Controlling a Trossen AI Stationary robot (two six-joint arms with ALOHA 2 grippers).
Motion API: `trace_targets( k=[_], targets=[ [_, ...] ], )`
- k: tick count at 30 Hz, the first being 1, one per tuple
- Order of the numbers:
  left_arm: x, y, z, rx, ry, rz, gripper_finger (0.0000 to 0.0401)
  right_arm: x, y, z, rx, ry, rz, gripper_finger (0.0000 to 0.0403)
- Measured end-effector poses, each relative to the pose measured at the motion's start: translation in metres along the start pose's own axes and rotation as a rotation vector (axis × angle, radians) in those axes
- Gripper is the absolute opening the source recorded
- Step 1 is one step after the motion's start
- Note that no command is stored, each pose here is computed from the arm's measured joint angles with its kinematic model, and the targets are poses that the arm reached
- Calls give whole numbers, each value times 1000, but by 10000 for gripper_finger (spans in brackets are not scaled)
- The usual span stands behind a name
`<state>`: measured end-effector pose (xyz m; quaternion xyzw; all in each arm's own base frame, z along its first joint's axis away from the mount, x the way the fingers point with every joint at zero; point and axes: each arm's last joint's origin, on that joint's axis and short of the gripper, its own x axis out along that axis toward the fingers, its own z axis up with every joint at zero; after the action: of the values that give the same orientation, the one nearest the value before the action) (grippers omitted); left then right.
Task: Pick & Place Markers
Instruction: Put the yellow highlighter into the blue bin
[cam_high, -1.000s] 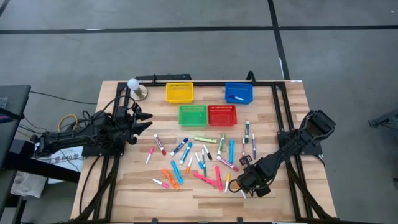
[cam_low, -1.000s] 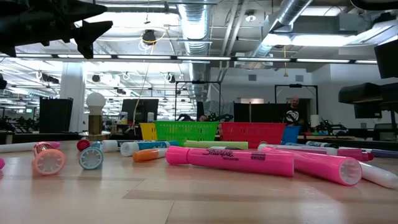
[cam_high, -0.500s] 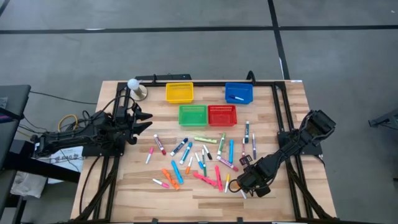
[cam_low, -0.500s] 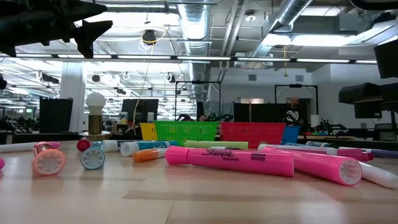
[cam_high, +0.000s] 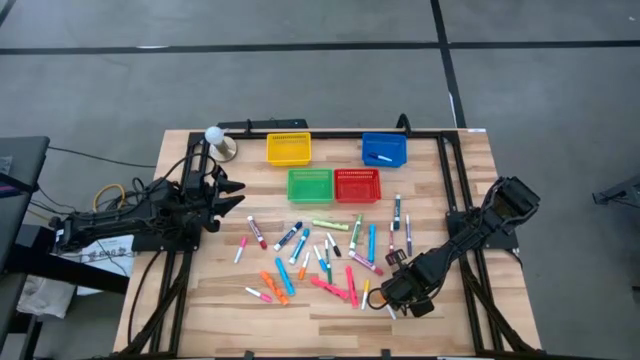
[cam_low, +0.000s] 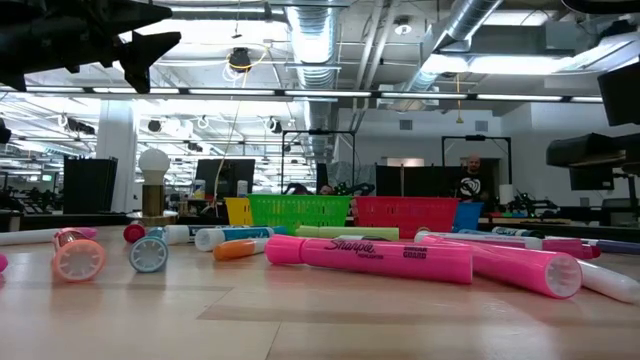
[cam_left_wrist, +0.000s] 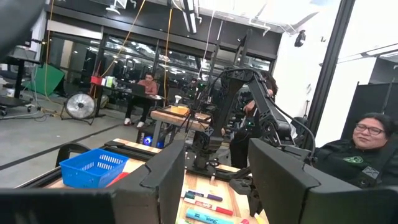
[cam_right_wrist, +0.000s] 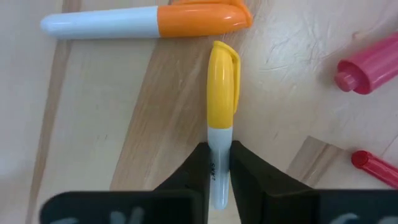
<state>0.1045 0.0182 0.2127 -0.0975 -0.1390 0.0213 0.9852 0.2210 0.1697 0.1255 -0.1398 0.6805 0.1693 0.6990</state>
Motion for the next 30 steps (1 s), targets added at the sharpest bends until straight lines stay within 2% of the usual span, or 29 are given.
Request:
trace_targets(
  k=[5, 11, 15, 19, 25, 30],
  targets=[
    [0, 0, 0, 0, 0, 0, 176, -4, 0, -1, 8, 1, -3, 23],
    [0, 0, 0, 0, 0, 0, 176, -24, -5, -8, 107, -43, -6, 41],
    [0, 0, 0, 0, -1, 0, 176, -49, -8, -16, 170, -63, 56, 25],
    [0, 0, 0, 0, -1, 0, 176, -90, -9, -22, 202, -87, 109, 20],
    [0, 0, 1, 1, -7, -2, 176, -151, -19, -32, 248, -99, 97, 41],
    [0, 0, 1, 1, -8, -2, 176, -187, -31, -41, 294, -48, 8, 28]
  ],
)
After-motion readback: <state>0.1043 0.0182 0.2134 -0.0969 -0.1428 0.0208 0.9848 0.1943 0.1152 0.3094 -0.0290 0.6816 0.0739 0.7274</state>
